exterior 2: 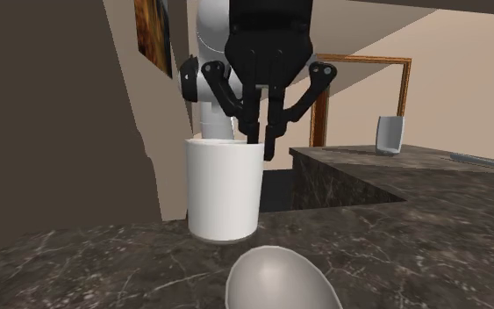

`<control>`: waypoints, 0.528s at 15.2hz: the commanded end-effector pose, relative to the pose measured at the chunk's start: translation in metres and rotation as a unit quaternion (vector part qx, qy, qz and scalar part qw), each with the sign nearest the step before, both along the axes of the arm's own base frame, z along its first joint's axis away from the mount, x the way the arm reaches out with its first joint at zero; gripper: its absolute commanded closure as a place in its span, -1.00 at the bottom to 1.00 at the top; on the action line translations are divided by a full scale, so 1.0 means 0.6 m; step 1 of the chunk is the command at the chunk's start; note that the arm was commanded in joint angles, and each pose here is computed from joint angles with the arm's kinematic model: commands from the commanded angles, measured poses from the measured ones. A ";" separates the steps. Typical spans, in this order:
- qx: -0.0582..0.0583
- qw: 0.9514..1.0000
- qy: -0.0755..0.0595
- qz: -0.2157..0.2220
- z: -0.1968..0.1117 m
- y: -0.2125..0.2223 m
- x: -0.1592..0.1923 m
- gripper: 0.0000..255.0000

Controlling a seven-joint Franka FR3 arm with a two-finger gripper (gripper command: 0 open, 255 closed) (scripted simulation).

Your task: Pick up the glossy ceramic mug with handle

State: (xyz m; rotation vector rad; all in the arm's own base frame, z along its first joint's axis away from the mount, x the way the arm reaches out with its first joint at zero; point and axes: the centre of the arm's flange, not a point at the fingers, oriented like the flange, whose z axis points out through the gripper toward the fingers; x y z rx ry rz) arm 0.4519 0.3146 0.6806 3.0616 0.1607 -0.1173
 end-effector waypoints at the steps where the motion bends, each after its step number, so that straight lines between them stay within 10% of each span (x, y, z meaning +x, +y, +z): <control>1: 0.000 1.000 0.000 0.000 0.018 -0.001 -0.001 1.00; 8: 0.000 1.000 0.000 0.000 0.063 -0.001 -0.001 1.00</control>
